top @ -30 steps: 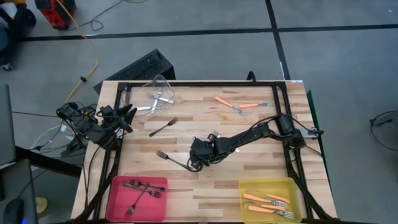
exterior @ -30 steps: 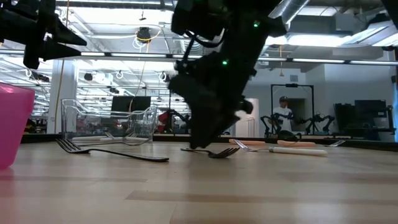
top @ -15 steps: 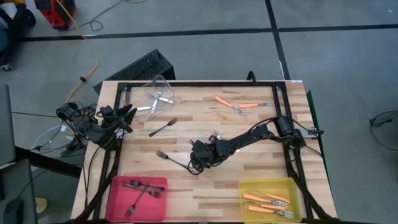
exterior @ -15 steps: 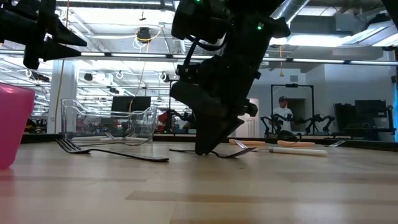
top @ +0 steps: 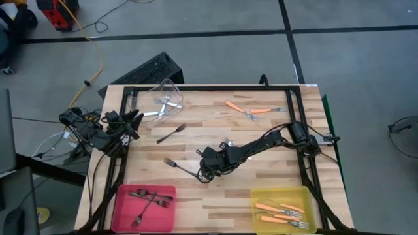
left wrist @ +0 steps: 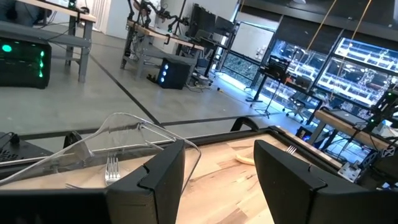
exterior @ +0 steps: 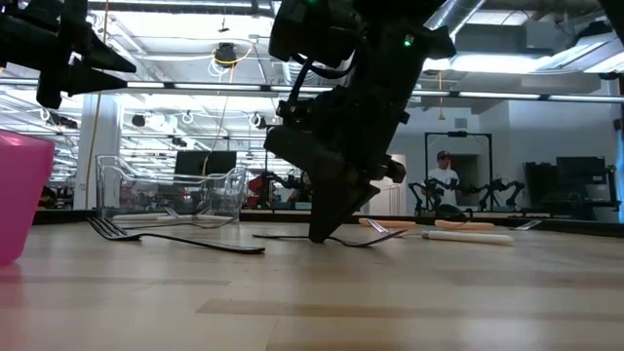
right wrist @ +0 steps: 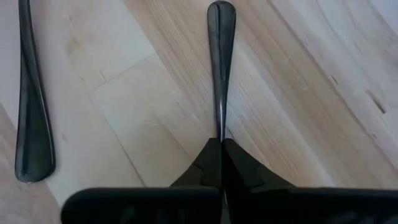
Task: Sort silverware by color (type)
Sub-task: Put the black fork into the red bin
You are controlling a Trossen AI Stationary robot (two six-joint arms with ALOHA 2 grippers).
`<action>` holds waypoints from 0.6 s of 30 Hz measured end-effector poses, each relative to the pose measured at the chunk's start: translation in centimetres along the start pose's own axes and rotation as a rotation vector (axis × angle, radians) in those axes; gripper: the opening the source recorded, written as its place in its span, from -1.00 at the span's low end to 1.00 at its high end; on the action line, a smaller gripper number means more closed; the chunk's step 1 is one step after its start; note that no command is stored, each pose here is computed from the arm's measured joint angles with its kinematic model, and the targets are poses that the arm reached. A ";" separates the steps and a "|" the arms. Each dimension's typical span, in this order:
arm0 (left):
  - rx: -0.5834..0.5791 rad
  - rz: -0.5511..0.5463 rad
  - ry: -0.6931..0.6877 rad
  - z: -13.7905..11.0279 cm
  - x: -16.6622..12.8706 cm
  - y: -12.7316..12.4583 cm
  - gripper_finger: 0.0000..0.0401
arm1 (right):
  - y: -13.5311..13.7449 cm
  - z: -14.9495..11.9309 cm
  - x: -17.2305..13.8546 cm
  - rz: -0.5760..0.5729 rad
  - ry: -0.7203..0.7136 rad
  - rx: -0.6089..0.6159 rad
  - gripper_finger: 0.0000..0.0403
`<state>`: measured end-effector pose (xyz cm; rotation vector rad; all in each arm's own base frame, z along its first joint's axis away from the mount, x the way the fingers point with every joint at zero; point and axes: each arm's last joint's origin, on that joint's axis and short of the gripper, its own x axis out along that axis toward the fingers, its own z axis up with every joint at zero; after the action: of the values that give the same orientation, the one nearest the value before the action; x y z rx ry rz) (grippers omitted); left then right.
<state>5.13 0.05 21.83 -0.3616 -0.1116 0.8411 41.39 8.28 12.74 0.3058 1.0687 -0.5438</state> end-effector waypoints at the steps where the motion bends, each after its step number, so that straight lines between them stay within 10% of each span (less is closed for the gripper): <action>1: 0.000 0.000 0.000 0.0 0.0 0.0 -0.11 | 0.0 0.0 0.0 -0.009 -0.008 0.001 -0.91; 18: 0.000 -0.001 0.001 0.0 0.0 0.0 -0.11 | -0.1 4.5 -2.1 -0.013 -0.113 -0.046 -0.90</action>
<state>5.13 0.05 21.83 -0.3618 -0.1112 0.8403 43.91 6.54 16.68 0.2256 0.9731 -0.5415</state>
